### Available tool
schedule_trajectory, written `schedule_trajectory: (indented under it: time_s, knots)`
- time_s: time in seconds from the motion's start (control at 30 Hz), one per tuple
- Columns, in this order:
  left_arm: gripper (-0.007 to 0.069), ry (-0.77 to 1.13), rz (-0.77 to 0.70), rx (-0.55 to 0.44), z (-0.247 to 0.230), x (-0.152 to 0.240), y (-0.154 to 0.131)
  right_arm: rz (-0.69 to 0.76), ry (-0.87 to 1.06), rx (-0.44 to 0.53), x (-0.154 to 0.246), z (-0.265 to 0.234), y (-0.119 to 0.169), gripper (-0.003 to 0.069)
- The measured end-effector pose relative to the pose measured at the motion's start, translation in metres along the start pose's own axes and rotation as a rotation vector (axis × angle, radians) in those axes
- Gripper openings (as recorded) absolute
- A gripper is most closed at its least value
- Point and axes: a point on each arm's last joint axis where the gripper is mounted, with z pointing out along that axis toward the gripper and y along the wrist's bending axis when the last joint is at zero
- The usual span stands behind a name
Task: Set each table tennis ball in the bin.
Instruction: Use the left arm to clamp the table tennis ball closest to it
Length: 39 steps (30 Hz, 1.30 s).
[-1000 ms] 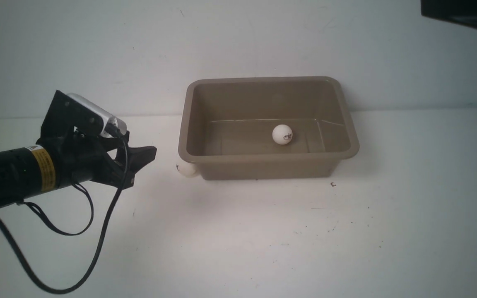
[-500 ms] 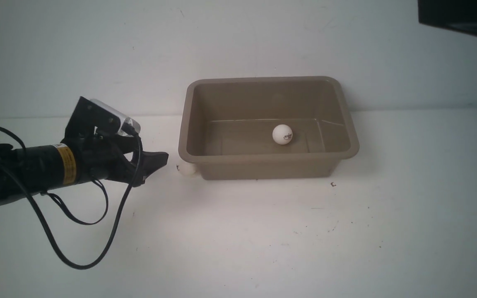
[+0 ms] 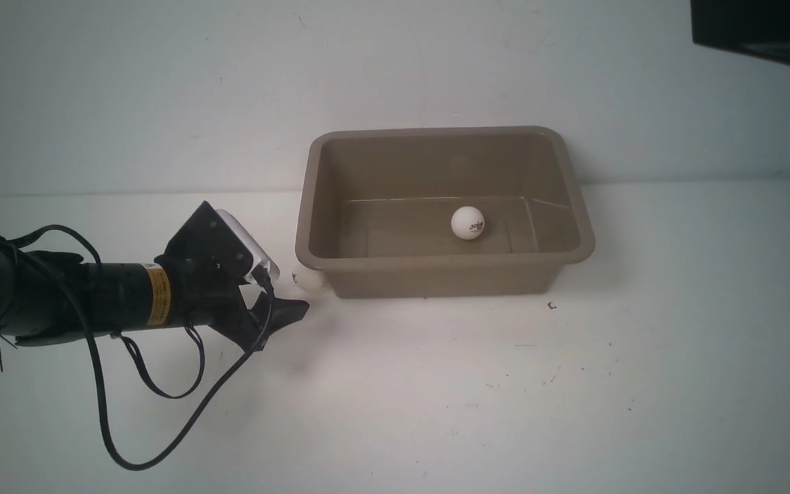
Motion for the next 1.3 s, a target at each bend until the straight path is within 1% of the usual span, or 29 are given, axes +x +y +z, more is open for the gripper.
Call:
schedule_trajectory:
  time_s: [0.2,0.33,0.43,0.7,0.83,0.93,1.07,1.3]
  knots:
    - [0.0564,-0.006,0.004,-0.034,0.006,0.008,0.004,0.000,0.000,0.000,0.000,0.000,0.000,0.0239]
    - [0.0564,-0.038,-0.009,-0.080,0.007,0.007,0.009,0.000,0.000,0.000,0.000,0.000,0.000,0.0239]
    - [0.0564,-0.056,-0.020,-0.091,0.007,0.005,0.010,0.000,0.000,0.000,0.000,0.000,0.000,0.0239]
    - [0.0564,-0.070,-0.055,-0.070,0.013,0.001,0.005,0.000,0.001,-0.001,0.000,0.000,0.000,0.0239]
    - [0.0564,-0.045,-0.068,-0.026,0.022,-0.011,0.001,0.000,0.001,-0.001,0.000,0.000,0.000,0.0239]
    - [0.0564,-0.007,-0.042,-0.006,0.027,-0.021,0.002,-0.001,0.002,0.000,0.000,0.000,0.000,0.0239]
    - [0.0564,0.049,-0.014,0.004,0.030,-0.032,0.006,-0.014,0.012,0.011,0.001,0.000,-0.001,0.0239]
    - [0.0566,0.088,-0.010,-0.015,0.031,-0.031,0.010,-0.023,0.026,0.014,0.002,0.000,-0.001,0.0239]
